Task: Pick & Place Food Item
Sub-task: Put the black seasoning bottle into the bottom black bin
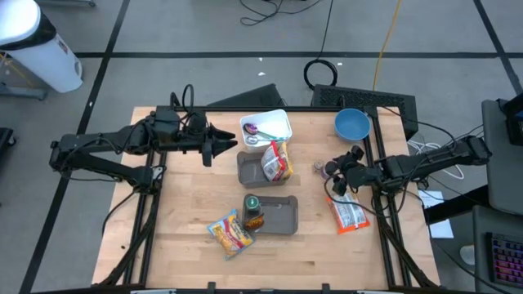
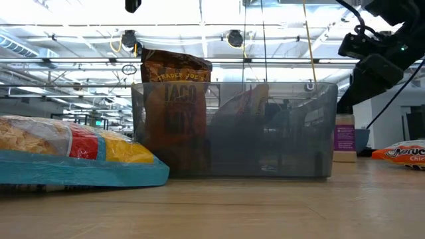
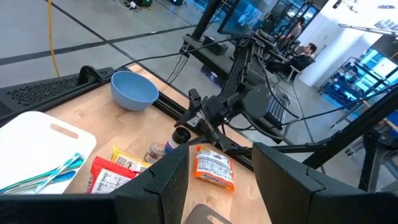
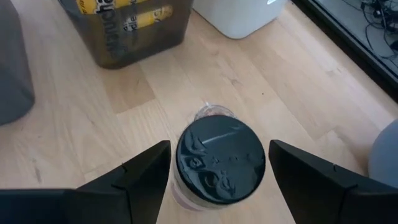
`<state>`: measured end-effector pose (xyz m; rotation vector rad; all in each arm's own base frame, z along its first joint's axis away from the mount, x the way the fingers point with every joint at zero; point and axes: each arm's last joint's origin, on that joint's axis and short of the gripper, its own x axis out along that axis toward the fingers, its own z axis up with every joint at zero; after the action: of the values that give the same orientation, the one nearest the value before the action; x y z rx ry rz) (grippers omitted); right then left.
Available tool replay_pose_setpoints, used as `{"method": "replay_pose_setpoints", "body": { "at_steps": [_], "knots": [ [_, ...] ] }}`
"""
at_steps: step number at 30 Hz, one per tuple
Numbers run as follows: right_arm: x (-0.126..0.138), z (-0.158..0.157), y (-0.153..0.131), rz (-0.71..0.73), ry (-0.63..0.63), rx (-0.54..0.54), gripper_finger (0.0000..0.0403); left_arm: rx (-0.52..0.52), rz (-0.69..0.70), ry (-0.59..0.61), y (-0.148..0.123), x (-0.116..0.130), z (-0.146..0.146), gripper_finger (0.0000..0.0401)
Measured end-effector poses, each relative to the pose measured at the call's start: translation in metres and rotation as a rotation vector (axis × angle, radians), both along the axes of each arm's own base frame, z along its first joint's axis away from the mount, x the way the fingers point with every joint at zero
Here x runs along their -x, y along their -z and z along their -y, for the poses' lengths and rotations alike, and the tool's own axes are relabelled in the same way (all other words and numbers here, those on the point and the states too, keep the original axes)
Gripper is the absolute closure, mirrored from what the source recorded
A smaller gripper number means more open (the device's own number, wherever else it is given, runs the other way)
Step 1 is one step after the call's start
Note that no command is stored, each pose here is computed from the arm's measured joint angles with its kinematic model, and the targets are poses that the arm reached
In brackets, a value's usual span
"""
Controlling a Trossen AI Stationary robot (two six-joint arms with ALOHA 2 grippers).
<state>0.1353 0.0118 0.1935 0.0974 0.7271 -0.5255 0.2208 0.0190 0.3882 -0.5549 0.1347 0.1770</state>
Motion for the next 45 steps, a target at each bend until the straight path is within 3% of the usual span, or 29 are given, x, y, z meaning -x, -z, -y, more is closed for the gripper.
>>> {"method": "replay_pose_setpoints", "body": {
  "at_steps": [8, 13, 25, 33, 45],
  "knots": [
    [0.005, -0.001, 0.017, -0.023, 0.02, -0.111, 0.0179, 0.001, 0.0, 0.003, 0.0, 0.0, 0.0, 0.0219],
    [0.003, -0.001, 0.016, 0.006, 0.021, -0.12, 0.0208, 0.001, 0.0, 0.003, 0.0, 0.0, 0.0, 0.0219],
    [-0.001, -0.002, 0.013, 0.055, 0.016, -0.123, 0.0161, 0.005, 0.001, 0.005, 0.0, 0.0, 0.001, 0.0219],
    [-0.001, -0.002, 0.012, 0.06, 0.015, -0.123, 0.0198, 0.005, 0.001, 0.004, 0.0, 0.0, 0.001, 0.0219],
    [-0.001, -0.002, 0.012, 0.062, 0.016, -0.124, 0.0214, 0.008, 0.001, 0.003, 0.0, 0.0, 0.0, 0.0219]
  ]
}}
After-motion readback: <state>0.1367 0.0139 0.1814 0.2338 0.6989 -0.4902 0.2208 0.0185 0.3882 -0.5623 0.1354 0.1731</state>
